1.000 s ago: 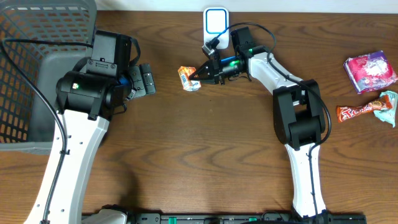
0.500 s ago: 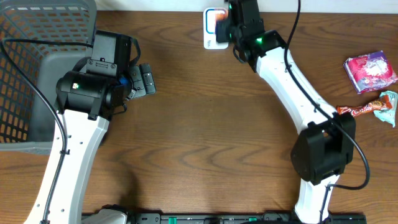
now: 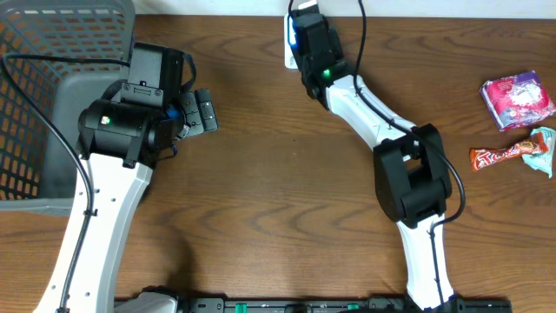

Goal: Scan the item barcode
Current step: 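Hold the small orange pack over the barcode scanner with the right gripper, then carry the small orange pack to the right edge and release it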

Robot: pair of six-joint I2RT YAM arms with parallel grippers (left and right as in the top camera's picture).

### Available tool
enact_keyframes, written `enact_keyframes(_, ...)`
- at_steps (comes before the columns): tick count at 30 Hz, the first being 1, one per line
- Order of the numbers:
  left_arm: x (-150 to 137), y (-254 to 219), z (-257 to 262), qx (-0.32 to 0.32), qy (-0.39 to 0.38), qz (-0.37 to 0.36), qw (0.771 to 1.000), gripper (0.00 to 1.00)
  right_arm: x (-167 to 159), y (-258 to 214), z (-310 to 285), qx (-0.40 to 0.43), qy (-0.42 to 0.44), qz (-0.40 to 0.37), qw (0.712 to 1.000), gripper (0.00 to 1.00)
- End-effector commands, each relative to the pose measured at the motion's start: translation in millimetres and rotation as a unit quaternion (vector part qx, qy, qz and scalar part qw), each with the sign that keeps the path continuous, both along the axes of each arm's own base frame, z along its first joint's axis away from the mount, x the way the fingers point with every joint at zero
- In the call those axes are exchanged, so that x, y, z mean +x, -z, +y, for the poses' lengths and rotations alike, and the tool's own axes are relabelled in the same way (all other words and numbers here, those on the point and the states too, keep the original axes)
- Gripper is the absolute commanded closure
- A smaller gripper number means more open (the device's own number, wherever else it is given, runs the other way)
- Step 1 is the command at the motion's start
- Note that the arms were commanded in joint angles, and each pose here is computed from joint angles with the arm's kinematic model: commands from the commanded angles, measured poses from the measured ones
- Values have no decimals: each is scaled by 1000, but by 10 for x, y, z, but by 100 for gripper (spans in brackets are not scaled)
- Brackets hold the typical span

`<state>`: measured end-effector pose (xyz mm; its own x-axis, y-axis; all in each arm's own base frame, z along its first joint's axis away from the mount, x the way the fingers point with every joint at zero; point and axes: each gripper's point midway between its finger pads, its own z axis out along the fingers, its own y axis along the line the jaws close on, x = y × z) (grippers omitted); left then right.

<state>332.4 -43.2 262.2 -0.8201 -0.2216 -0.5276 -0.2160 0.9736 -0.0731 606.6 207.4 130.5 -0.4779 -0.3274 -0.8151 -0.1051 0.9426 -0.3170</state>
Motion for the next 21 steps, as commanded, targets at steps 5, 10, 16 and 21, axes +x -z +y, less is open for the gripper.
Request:
enact_keyframes(5,10,-48,18,1,-5,-6,1000,2,42,-509,-471,-7,123,-69,990,99)
enact_keyframes(10,11,-48,18,1,-5,-6,1000,2,-97,-815,-1302,-26,226,-60,972,99)
enact_keyframes(16,11,-48,17,1,-5,-6,1000,2,-659,-781,-2690,11,391,18,920,99)
enact_keyframes(21,11,-48,17,1,-5,-6,1000,2,-1390,-526,-3737,17,526,104,844,98)
